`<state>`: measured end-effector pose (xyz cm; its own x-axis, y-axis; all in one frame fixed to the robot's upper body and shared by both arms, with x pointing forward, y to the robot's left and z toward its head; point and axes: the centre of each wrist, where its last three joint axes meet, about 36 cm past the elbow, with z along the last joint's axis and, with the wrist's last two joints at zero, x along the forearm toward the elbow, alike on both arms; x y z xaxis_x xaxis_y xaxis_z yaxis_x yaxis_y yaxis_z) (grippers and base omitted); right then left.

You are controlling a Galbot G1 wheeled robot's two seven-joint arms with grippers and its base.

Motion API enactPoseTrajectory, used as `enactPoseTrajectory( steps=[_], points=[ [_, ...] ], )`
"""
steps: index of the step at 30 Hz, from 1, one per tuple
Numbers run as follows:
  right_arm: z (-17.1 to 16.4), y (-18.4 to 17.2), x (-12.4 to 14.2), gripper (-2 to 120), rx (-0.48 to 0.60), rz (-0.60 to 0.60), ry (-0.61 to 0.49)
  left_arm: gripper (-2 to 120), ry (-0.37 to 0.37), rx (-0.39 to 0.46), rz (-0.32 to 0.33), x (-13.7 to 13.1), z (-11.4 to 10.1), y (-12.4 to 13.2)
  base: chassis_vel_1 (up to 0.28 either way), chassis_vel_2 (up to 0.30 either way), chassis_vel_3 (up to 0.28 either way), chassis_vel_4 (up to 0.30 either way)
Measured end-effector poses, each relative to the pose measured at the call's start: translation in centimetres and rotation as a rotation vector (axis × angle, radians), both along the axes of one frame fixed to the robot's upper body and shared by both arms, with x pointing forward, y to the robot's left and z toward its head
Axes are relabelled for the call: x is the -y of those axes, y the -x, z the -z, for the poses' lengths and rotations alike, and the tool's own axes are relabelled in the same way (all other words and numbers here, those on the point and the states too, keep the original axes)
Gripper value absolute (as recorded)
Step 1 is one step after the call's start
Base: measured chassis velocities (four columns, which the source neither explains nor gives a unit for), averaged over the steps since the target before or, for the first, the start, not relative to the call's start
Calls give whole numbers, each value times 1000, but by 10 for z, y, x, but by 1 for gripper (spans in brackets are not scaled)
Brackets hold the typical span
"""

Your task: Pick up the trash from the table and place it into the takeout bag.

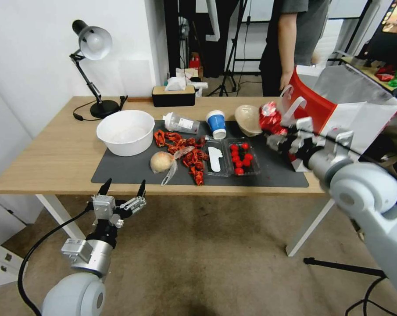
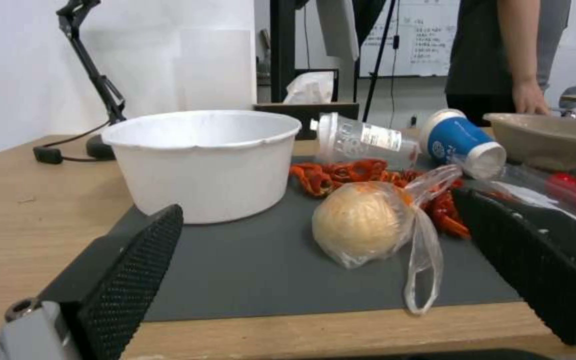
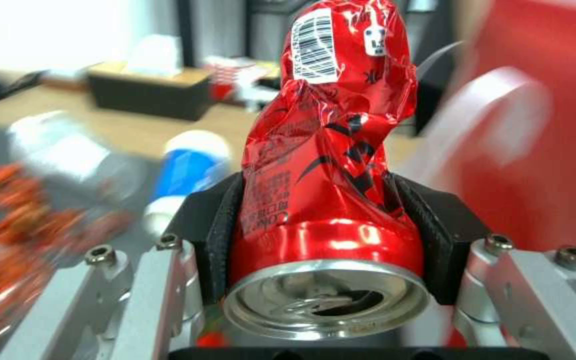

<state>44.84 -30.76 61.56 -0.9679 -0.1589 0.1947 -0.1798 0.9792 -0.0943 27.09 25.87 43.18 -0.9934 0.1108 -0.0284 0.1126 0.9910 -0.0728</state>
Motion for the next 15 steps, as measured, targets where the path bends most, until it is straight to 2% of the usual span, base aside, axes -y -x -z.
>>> enactPoseTrajectory(
  steps=[1,4,8,15],
  points=[
    [-11,-11,9,51,17,49,-2,100,0,3,0,0,-1,1,0,0,0,0],
    [-24,-22,22,51,35,91,-10,100,1,11,2,1,-5,2,0,0,0,0],
    [-44,-33,39,51,57,112,-26,100,0,18,3,1,-7,2,0,0,0,0],
    [-50,-38,46,51,60,112,-32,100,1,16,1,1,-6,2,0,0,0,0]
  ],
)
